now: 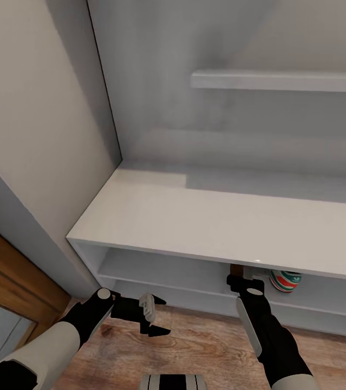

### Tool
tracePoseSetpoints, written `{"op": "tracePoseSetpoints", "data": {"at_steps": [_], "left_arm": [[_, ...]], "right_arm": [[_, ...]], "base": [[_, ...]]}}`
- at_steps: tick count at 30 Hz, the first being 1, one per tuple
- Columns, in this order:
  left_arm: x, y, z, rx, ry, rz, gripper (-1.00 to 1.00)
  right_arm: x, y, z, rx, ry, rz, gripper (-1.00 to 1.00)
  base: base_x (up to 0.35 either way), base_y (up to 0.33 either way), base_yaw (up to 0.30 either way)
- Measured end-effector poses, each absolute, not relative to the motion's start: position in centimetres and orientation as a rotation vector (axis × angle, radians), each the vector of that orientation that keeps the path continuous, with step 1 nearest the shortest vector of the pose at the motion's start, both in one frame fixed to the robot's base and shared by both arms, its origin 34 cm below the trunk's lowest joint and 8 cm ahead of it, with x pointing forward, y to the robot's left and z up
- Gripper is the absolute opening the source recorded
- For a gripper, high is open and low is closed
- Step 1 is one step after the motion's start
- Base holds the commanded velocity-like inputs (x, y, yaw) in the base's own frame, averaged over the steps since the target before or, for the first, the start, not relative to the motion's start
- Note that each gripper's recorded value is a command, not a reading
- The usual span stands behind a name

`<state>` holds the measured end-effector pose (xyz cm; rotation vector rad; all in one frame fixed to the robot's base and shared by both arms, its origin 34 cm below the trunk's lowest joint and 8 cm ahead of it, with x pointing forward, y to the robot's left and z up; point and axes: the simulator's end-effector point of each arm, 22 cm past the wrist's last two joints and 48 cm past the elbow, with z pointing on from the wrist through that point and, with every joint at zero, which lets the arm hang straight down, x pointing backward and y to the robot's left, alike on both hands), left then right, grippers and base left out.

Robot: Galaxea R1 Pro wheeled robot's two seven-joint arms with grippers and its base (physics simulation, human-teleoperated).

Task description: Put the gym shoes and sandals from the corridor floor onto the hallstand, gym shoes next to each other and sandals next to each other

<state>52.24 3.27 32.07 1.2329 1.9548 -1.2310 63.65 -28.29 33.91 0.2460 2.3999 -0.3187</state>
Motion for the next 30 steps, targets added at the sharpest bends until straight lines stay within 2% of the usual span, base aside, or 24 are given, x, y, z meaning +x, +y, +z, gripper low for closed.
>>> {"op": "tracePoseSetpoints", "data": {"at_steps": [8,19,20,30], "left_arm": [[52.25,3.27,32.09,1.233,1.955,-1.231,1.00],[52.24,3.27,32.07,1.233,1.955,-1.231,1.00],[52.23,3.27,32.07,1.233,1.955,-1.231,1.00],[52.24,3.27,32.07,1.233,1.955,-1.231,1.00]], "right_arm": [[63.65,-28.29,33.93,0.246,2.400,-0.319,-1.00],[63.65,-28.29,33.92,0.246,2.400,-0.319,-1.00],[63.64,-28.29,33.91,0.246,2.400,-0.319,1.00],[63.63,-28.32,33.91,0.248,2.400,-0.320,1.00]], "base": [[0.103,0.000,0.000],[0.013,0.000,0.000],[0.000,0.000,0.000],[0.000,0.000,0.000]]}}
